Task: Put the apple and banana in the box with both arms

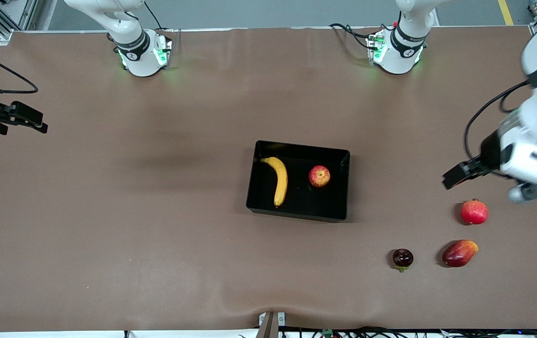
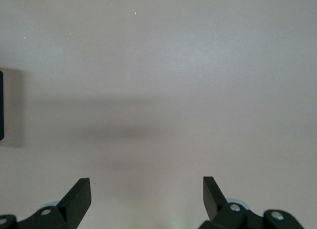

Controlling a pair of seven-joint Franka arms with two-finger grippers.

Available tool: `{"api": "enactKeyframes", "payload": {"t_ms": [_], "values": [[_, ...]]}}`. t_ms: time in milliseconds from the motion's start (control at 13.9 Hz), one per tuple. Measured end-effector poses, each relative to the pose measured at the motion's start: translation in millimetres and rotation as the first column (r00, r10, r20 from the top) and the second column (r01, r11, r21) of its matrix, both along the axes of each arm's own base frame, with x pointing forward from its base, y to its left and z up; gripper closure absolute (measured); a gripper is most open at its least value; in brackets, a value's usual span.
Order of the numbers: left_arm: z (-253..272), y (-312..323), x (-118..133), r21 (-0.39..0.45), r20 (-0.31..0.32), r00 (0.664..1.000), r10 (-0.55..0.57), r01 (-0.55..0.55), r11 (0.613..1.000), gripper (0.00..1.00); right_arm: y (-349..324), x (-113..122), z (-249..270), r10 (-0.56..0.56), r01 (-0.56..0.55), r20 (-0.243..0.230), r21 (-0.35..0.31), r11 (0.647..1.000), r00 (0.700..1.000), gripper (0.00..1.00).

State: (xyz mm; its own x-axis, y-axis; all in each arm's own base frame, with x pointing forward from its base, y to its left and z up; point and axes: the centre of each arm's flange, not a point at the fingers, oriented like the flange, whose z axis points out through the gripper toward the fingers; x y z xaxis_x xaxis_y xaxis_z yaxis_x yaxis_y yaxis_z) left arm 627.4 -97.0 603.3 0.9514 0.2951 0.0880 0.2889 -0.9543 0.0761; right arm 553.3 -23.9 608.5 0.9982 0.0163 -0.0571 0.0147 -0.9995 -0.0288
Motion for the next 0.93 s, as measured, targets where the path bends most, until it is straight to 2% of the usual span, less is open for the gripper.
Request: {"api": "enactKeyframes", "payload": {"t_ms": [215, 430, 717, 932], "values": [[37, 27, -24, 0.054, 0.003, 0.994, -0.107, 0.107, 0.993, 0.0, 0, 0, 0, 0.0, 0.0, 0.0, 0.0, 1.0, 1.0, 0.0], [60, 61, -49, 0.069, -0.046, 0.981, -0.19, 0.193, 0.979, 0.0, 0, 0, 1, 0.0, 0.0, 0.001, 0.0, 1.0, 1.0, 0.0], [78, 75, -81, 0.071, -0.109, 0.971, -0.215, 0.223, 0.972, 0.0, 0, 0, 1, 0.0, 0.0, 0.002, 0.0, 1.0, 1.0, 0.0], [73, 70, -103, 0.074, -0.117, 0.968, -0.224, 0.233, 0.97, 0.0, 0, 0, 1, -0.017, 0.017, 0.002, 0.0, 1.0, 1.0, 0.0]]}}
